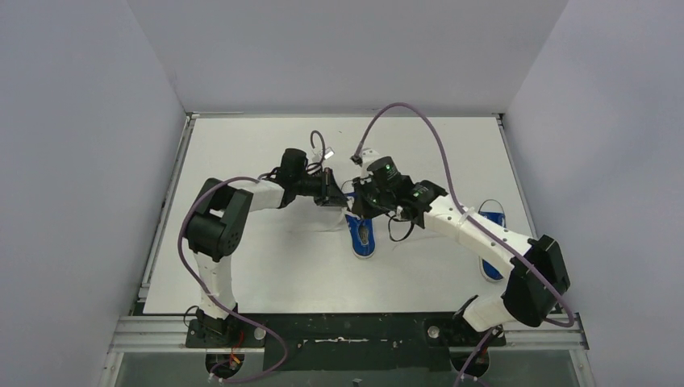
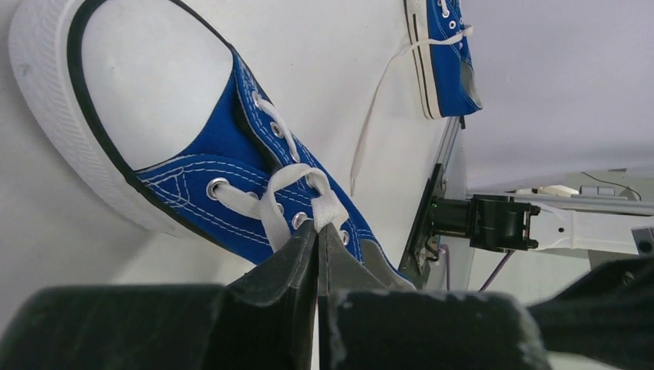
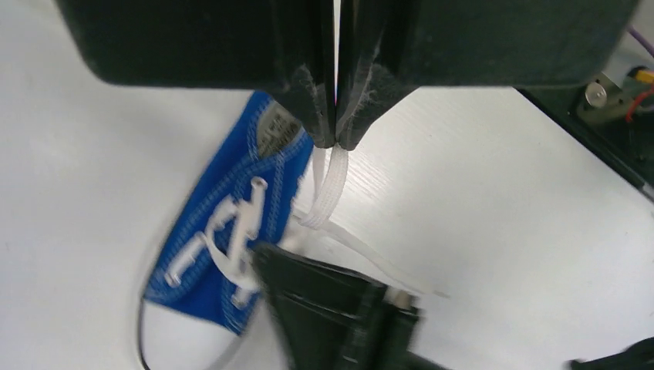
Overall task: Tie the shoes
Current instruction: Wrap the shoelace around the shoelace, then cross the shoelace with the shoelace.
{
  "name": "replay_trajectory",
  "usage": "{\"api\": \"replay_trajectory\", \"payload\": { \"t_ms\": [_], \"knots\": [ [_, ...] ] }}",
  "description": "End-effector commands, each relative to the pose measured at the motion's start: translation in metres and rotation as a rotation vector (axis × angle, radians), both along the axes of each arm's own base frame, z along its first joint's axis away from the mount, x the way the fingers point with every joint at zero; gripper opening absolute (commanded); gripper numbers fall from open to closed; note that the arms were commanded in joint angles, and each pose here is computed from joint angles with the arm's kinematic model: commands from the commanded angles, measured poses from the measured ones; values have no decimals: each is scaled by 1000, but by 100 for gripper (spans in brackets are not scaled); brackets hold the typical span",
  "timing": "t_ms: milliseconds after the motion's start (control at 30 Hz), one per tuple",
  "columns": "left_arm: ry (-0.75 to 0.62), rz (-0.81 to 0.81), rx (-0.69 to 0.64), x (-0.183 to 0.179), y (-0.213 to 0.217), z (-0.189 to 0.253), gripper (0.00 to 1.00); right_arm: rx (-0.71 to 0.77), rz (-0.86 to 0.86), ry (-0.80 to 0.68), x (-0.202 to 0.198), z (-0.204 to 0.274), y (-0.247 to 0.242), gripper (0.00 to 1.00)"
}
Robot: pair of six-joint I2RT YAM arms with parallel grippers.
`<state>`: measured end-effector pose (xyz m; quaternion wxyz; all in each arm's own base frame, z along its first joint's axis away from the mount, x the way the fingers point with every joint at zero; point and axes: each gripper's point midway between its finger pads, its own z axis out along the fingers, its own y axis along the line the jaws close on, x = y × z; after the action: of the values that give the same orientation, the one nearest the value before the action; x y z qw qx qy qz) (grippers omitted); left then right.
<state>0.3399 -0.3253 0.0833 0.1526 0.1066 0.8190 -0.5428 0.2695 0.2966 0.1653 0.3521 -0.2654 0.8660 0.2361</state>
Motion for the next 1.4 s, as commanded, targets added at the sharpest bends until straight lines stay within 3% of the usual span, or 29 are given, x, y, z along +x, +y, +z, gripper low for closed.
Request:
{"api": "replay_trajectory", "payload": {
  "t_ms": [0,233,533,600,667,767,800,867,933,1133,1367],
  "knots": [
    [-28,39,-41,4,-6,22,0,-136,-409,377,-24,-28,-68,0],
    [14,70,-8,-3,-4,6,0,-374,-709,492,-33,-79,-143,0],
    [10,26,11,-8,-1,14,0,-496,-597,411,-9,-102,-166,0],
    [2,12,12,-11,2,17,0,-443,-477,390,-8,-96,-159,7],
    [16,-6,-3,-14,2,21,0,-291,-236,332,-4,-79,-126,20],
    [22,-14,-15,-16,2,26,0,-85,156,73,9,-40,-74,45],
    [21,-18,-19,-16,2,27,0,-36,284,-46,13,-30,-60,50],
    [20,-20,-24,-16,2,30,0,-9,461,-238,19,-16,-40,53],
    [22,-25,-30,-16,2,32,0,-3,546,-336,27,-13,-28,54],
    [19,-24,-48,-13,0,38,0,-27,682,-346,28,-25,6,51],
    [42,-5,-89,-10,-4,42,0,-69,625,-336,31,-53,9,44]
  ]
}}
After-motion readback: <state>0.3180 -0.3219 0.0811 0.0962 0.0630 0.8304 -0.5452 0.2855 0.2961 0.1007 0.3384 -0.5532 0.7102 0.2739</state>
